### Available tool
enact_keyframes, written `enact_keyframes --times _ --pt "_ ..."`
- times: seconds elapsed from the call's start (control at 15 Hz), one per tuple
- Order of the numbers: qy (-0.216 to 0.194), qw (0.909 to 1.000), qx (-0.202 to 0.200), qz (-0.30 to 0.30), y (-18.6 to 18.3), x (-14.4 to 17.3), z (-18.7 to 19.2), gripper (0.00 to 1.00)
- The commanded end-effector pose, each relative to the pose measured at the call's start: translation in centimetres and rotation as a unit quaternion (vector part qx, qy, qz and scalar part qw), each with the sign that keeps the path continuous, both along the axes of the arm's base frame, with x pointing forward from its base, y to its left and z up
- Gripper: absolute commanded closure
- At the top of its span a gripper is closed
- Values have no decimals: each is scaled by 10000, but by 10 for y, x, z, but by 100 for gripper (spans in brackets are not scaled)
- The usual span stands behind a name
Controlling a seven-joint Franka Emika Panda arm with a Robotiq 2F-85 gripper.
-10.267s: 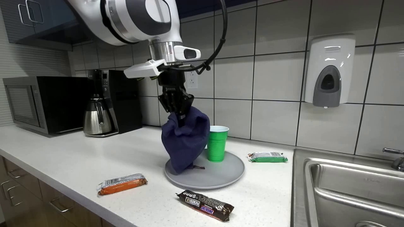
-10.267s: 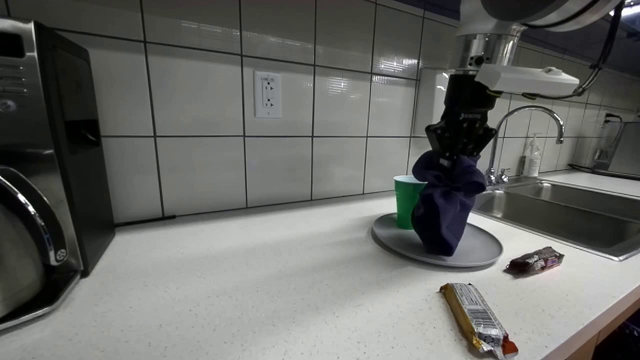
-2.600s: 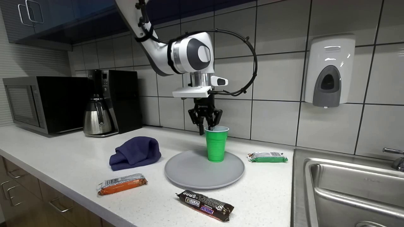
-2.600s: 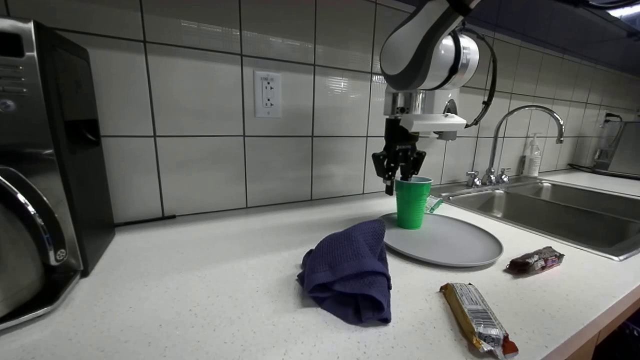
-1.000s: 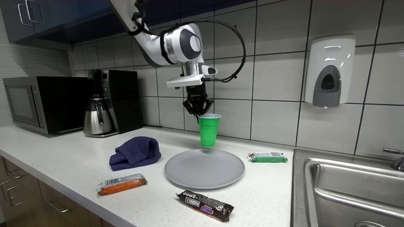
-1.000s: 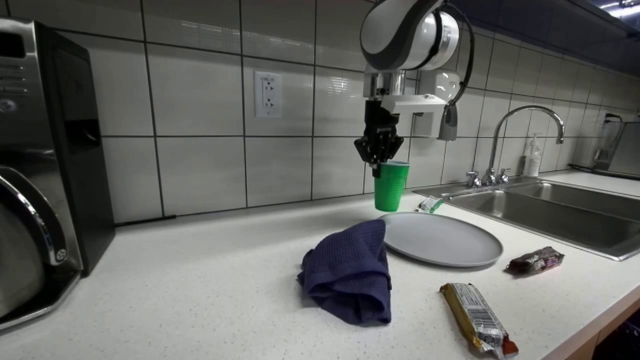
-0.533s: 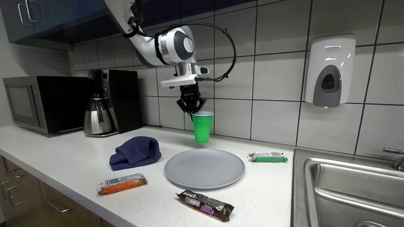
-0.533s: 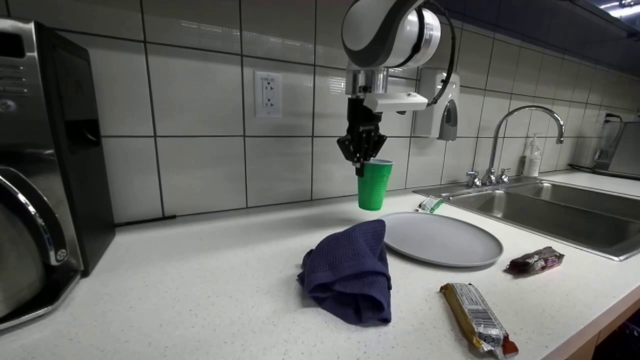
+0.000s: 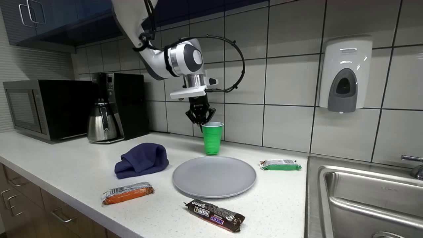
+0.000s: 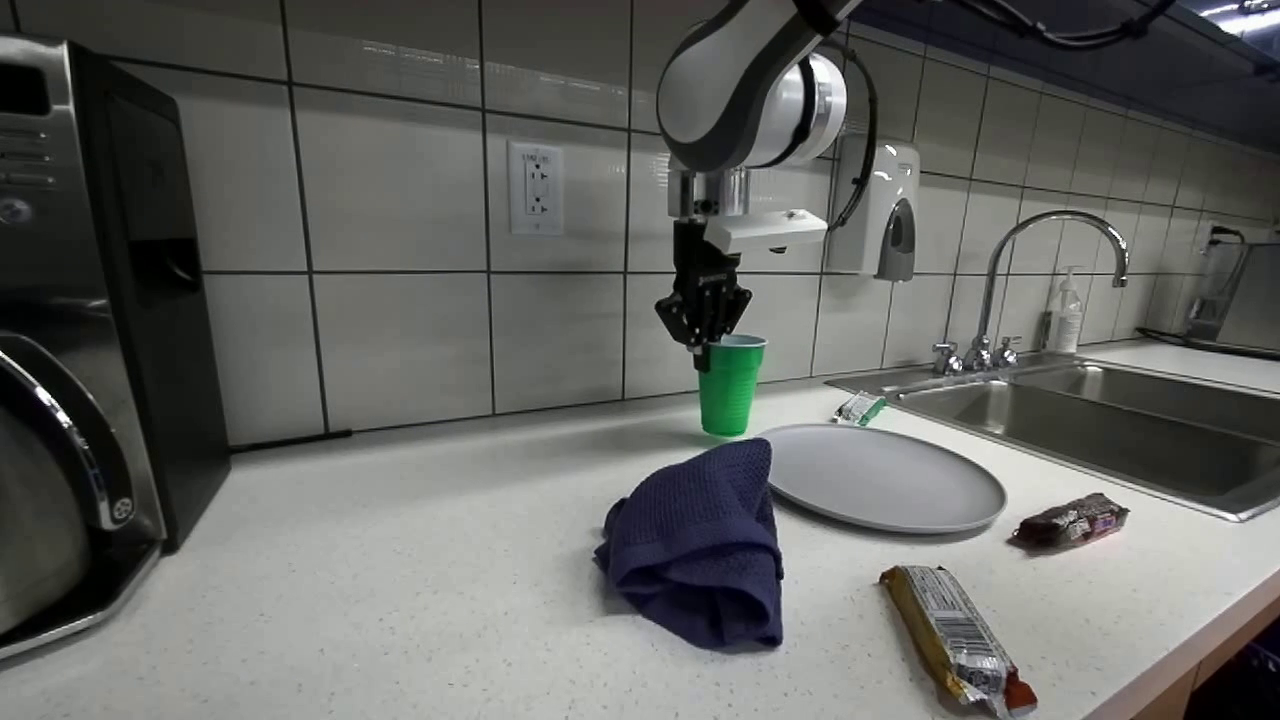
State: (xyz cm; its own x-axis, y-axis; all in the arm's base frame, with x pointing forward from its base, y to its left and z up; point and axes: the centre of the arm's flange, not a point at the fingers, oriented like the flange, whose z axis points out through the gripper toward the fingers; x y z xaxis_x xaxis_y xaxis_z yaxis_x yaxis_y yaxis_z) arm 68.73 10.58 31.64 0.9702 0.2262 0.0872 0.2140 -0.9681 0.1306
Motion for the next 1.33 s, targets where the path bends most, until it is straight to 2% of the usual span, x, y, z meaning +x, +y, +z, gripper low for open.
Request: enact_keyframes --times 0.0,0.53,0.6,0.73,1.27 --pt "32 9999 -119 -18 6 17 -1 99" --pt "30 9998 -174 1 5 23 -7 99" --pt "48 9998 -196 5 5 23 -8 71" --pt "79 9997 -237 28 5 23 -9 63" --pt "153 9997 -167 42 2 17 -1 2"
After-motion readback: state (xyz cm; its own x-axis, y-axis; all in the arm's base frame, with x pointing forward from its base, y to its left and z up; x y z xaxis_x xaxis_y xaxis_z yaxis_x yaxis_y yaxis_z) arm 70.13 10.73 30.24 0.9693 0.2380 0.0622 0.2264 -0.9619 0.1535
